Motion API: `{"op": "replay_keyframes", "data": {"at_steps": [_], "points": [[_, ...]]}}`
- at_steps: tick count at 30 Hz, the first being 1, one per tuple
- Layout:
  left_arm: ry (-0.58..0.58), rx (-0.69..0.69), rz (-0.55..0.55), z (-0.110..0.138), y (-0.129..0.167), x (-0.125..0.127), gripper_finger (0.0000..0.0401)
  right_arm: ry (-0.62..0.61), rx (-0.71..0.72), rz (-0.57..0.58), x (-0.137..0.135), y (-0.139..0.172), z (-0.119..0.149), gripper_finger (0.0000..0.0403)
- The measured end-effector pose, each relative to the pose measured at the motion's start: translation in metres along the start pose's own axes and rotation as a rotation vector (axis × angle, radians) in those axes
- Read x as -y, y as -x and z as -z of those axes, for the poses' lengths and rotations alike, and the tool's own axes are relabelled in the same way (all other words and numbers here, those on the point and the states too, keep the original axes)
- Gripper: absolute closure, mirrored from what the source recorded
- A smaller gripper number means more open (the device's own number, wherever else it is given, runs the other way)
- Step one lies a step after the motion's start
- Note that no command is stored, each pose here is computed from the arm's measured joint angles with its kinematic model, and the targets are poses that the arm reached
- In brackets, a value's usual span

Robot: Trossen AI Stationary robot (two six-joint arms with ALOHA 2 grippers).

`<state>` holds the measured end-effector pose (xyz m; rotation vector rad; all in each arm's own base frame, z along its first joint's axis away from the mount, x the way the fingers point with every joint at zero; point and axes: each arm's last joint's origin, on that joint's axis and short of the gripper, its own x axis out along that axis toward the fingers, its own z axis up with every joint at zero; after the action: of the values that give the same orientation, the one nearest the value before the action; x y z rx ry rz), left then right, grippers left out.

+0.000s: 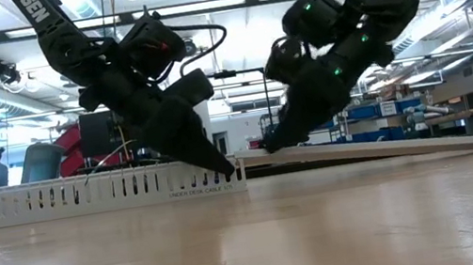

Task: Ziptie cables
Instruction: Close the white cable duct using the cover

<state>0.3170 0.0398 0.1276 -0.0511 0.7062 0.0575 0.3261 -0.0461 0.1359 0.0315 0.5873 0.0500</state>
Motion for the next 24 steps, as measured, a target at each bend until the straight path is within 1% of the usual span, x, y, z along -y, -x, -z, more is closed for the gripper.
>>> {"op": "replay_keyframes", "data": {"at_steps": [2, 8, 14, 20, 24], "points": [[0.0, 0.002, 0.0, -0.0001, 0.0, 0.0, 0.0144, 0.0, -0.021, 0.002, 0.0001, -0.0023, 0.0041, 0.0104], [0.003, 0.0, 0.0, 0.0001, 0.0, 0.0, 0.0144, 0.01, 0.003, 0.008, 0.0008, -0.0047, 0.0022, 0.0108], [0.004, 0.002, 0.0, 0.0, -0.0001, 0.0, 0.0144, -0.005, -0.052, 0.002, 0.0037, -0.0062, 0.0097, 0.0142], [0.004, 0.003, -0.002, -0.0001, -0.0001, 0.0, 0.0144, 0.005, -0.038, 0.004, 0.0039, -0.0061, 0.0083, 0.0183], [0.004, 0.003, -0.002, -0.0001, -0.0001, -0.0001, 0.0144, 0.004, -0.044, 0.004, 0.0039, -0.006, 0.0088, 0.0189]]}}
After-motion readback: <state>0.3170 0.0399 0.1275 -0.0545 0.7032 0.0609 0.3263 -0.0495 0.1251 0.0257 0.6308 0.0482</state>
